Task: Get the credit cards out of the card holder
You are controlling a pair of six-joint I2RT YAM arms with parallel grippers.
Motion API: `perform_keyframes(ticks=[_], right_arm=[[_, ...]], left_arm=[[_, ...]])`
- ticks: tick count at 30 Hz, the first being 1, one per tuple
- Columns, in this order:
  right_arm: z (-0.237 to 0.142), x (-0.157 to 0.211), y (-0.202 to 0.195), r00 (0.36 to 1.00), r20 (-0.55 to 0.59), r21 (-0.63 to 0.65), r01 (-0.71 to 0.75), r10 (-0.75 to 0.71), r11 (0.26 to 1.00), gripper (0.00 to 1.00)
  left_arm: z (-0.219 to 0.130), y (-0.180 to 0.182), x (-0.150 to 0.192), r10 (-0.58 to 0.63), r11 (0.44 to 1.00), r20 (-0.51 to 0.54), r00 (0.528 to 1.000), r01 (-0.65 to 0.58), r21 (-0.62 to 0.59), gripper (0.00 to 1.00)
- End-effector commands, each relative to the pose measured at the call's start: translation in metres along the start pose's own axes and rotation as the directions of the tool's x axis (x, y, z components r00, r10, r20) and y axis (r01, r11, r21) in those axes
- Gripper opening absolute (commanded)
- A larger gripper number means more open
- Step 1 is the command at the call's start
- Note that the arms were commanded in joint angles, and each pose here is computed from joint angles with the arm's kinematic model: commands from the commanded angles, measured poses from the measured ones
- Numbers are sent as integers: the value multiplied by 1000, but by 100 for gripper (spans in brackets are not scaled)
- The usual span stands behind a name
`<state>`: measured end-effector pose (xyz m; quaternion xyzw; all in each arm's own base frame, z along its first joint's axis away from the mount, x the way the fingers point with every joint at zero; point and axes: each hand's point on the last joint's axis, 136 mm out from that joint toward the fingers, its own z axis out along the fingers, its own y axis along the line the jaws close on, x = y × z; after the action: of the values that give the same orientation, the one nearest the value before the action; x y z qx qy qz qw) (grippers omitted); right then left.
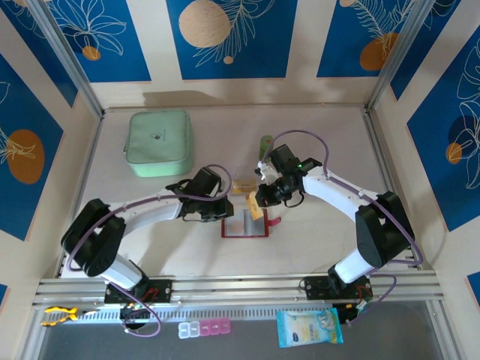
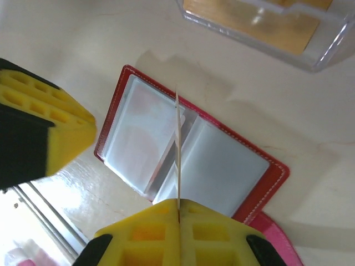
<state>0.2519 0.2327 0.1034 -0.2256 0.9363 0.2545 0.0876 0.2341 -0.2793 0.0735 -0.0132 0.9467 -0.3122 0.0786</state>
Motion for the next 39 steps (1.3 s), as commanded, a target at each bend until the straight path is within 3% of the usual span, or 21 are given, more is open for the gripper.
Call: perform_keyframes(ticks=[1, 8, 17, 27, 39], right_arm=[[-12, -1, -6, 970, -45, 54, 240, -238, 969, 0], [-27, -26, -10, 798, -87, 117, 603, -596, 789, 0], [-32, -61, -22, 624, -207, 104, 780, -754, 617, 0], [-15, -103, -14, 553, -212, 63, 831, -806, 553, 0], [19, -109, -20, 504, -284, 8, 852, -815, 524, 2]], left_arm=[[-10, 13, -2, -13, 1000, 36, 999, 14, -27, 17], [-21, 23, -3, -30, 999, 75, 997, 32, -22, 19], [-30, 33, -2, -49, 998, 102, 994, 51, -21, 20], [-36, 44, 0, -73, 997, 111, 991, 76, -29, 21], [-39, 54, 1, -91, 995, 116, 989, 95, -35, 21]])
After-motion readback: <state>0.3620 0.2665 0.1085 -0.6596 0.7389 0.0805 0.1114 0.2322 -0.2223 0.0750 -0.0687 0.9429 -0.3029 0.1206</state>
